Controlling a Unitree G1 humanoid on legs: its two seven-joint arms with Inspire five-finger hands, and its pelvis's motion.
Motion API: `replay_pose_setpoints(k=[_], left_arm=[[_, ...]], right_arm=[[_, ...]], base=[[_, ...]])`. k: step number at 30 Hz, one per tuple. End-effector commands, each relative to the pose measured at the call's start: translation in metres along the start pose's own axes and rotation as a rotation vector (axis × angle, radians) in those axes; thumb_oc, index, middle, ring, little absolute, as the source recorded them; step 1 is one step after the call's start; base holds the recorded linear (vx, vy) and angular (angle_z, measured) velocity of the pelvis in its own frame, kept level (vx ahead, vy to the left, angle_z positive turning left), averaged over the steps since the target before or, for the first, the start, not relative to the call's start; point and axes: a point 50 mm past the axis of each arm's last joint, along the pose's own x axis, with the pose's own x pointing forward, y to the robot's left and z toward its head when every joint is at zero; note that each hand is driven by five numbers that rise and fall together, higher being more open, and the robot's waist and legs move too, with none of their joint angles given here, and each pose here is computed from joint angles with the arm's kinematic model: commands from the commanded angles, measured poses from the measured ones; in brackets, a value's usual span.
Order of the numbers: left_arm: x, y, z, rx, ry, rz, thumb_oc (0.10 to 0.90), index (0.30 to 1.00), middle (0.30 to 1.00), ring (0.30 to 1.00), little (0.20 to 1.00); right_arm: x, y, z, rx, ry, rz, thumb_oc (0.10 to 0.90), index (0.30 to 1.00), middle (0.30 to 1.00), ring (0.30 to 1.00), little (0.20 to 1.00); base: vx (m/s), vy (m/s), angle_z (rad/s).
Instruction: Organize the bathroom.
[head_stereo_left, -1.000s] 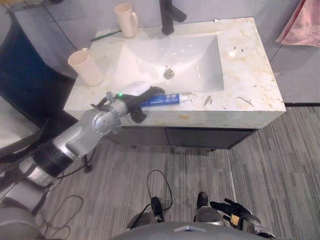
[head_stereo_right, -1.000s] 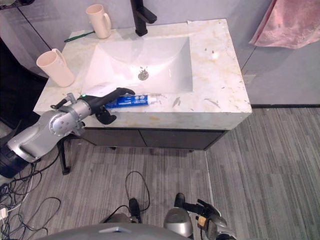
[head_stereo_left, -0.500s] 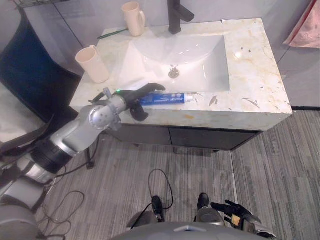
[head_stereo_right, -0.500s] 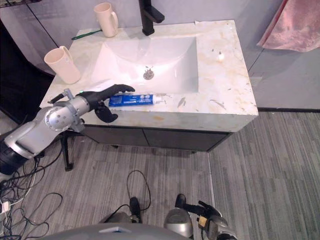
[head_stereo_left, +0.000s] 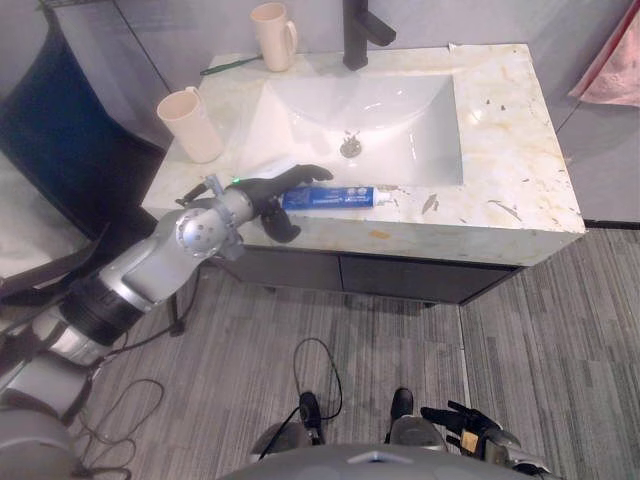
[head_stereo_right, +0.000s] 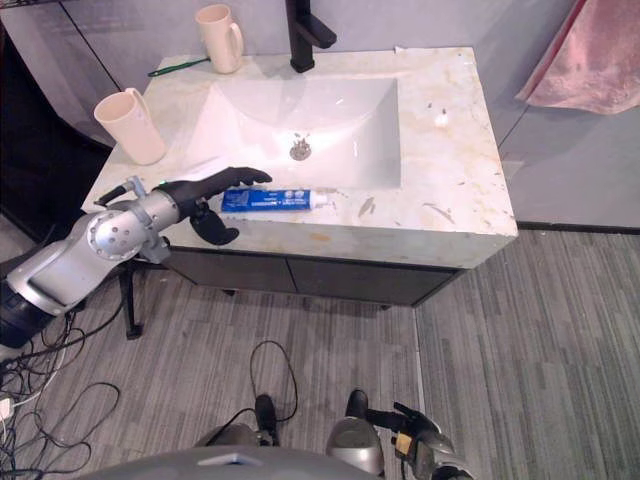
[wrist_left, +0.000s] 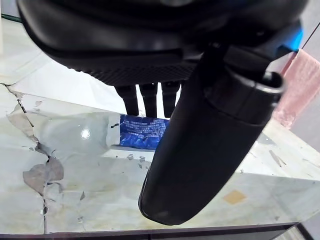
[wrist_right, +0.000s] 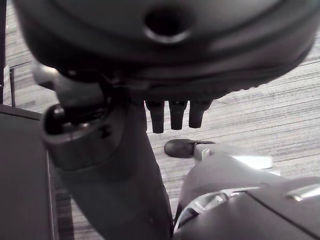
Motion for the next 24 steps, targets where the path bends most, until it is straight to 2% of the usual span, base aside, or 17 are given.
replay_pose_setpoints(k=[1, 15, 24], left_arm=[[-0.008, 0.086, 0.031, 0.116, -0.113, 0.316, 0.800, 0.900, 0.900, 0.900, 0.900], [-0.015, 0.096, 0.045, 0.089, -0.199, 0.395, 0.800, 0.900, 0.900, 0.900, 0.900], [-0.012, 0.093, 0.042, 0.069, -0.186, 0.383, 0.800, 0.900, 0.900, 0.900, 0.900]], right_arm=[[-0.002, -0.018, -0.018, -0.033, 0.069, -0.051, 0.800, 0.900, 0.900, 0.900, 0.900], [-0.002, -0.020, -0.019, -0.030, 0.071, -0.050, 0.800, 0.900, 0.900, 0.900, 0.900], [-0.002, -0.019, -0.019, -0.032, 0.076, -0.047, 0.800, 0.900, 0.900, 0.900, 0.900]], base=[[0.00, 0.000, 0.00], [0.00, 0.000, 0.00], [0.00, 0.000, 0.00]])
